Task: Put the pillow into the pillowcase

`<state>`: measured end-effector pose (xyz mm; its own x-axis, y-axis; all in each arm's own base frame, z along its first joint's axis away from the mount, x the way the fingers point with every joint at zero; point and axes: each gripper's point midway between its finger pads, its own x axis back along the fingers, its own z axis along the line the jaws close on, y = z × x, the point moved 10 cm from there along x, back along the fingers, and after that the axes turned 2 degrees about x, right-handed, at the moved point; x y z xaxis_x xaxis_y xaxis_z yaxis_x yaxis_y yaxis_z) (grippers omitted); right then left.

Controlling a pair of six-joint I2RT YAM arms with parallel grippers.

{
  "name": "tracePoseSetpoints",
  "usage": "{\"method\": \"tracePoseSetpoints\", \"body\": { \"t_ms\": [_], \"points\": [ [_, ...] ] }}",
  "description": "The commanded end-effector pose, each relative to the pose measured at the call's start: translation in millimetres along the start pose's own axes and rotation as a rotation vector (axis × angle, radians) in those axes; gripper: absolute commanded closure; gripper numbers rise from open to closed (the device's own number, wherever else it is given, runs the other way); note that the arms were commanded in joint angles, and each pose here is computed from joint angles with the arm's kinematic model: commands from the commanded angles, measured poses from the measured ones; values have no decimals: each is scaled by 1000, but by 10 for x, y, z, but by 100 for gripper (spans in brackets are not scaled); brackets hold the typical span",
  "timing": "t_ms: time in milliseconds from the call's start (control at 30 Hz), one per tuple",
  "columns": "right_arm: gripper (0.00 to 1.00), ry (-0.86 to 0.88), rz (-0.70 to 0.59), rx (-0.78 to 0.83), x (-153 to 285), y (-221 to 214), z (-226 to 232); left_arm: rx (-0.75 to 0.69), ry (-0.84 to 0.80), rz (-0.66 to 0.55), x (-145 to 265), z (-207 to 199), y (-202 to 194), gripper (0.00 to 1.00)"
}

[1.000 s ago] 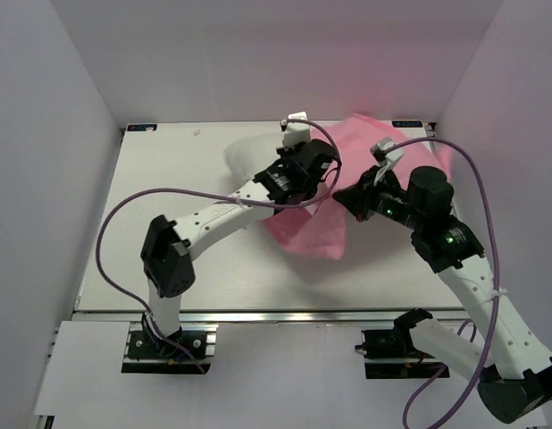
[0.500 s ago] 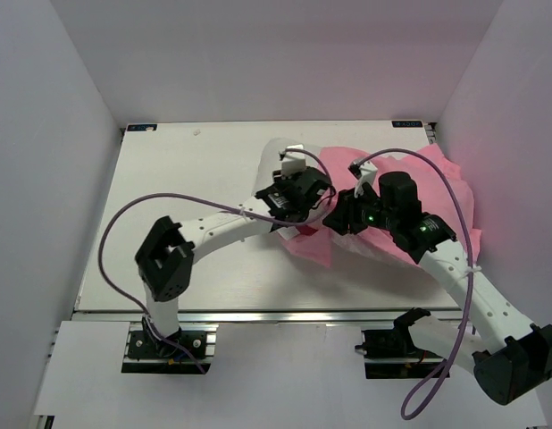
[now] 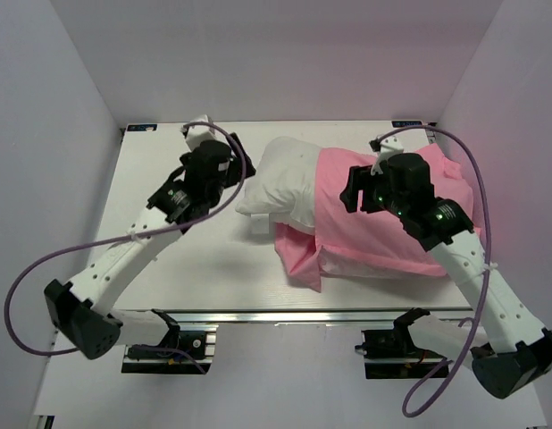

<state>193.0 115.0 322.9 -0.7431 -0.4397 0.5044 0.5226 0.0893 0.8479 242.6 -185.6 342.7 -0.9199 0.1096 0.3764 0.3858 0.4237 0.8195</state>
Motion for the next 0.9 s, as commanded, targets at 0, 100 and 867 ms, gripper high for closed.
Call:
{"method": "tracePoseSetpoints", "body": {
  "t_ms": [0, 100, 867],
  "points": [
    [26, -259, 5, -66, -175, 112, -151, -55, -36, 81, -446, 26, -7, 2],
    [24, -275, -9, -83, -369, 334, -130, -111, -100, 181, -937, -167, -103, 2],
    [80, -517, 315, 134, -1335, 227, 226, 52, -600, 743, -1433, -103, -1164, 100]
  ]
}}
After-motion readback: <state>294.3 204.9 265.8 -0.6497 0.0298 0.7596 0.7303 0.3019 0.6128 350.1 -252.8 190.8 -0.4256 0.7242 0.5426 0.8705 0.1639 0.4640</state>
